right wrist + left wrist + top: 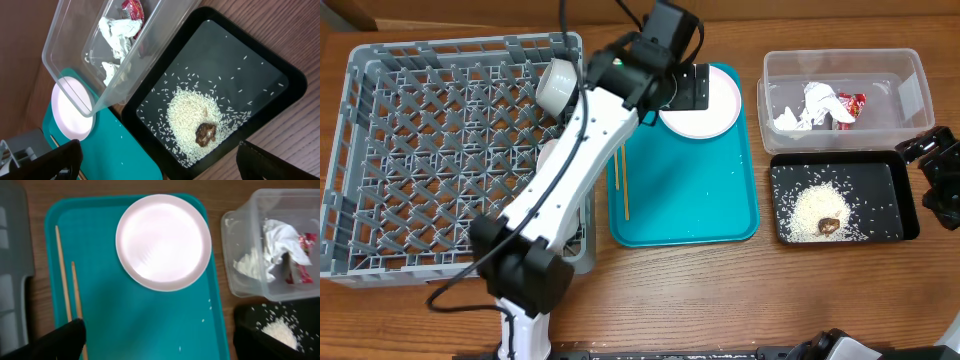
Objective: Sort waste into correct bins and load items into the dishwasher
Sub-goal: 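Move the left gripper to the pink plate on the teal tray, then grasp the edge of the pink plate with the left gripper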
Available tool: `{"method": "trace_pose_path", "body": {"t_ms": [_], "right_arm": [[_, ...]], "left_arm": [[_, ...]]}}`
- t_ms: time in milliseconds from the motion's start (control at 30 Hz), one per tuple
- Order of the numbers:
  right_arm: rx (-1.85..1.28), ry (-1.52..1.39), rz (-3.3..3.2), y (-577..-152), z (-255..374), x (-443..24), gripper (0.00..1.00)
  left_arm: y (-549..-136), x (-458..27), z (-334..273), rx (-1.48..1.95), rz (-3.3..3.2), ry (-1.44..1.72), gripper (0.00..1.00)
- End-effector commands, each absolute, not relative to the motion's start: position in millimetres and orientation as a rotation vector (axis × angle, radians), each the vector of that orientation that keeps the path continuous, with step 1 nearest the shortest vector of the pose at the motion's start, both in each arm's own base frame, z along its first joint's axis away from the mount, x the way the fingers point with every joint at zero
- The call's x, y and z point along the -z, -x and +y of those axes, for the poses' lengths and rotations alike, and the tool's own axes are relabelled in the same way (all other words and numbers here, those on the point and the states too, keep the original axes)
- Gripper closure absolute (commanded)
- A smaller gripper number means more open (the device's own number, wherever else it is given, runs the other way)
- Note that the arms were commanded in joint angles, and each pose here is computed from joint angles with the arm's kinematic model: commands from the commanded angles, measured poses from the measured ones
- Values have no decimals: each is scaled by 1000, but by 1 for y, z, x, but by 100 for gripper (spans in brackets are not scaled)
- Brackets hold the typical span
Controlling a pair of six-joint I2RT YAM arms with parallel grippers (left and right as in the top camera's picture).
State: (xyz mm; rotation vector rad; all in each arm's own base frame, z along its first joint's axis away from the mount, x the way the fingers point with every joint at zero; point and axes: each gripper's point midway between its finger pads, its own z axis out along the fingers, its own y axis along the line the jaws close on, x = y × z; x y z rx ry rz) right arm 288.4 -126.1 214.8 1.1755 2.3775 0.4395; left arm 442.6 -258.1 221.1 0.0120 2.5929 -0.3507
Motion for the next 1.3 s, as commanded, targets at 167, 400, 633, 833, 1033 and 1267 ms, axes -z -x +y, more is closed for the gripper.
{"method": "trace_pose_path", "body": {"t_ms": [167, 400, 633, 833, 1033, 1267], "right_arm": [[-427, -1155, 2342, -290, -129, -228, 0], [-427, -1155, 2342, -290, -129, -228, 0], [-427, -1155, 2342, -290, -129, -228, 0], [-427, -1155, 2342, -290, -129, -228, 0], [-427, -1155, 2342, -290, -129, -228, 0], [-427, -1155, 2342, -290, -129, -228, 0]], "left_arm": [[-478, -149, -260, 252, 2601, 259, 9], [-498, -91, -249, 110, 2581, 440, 25], [-507, -47, -254, 83, 2602, 439, 42], [-505, -27, -253, 55, 2629, 438, 53], [-502, -7, -251, 25, 2662, 434, 61], [-499, -3, -244, -38, 2667, 414, 82]]}}
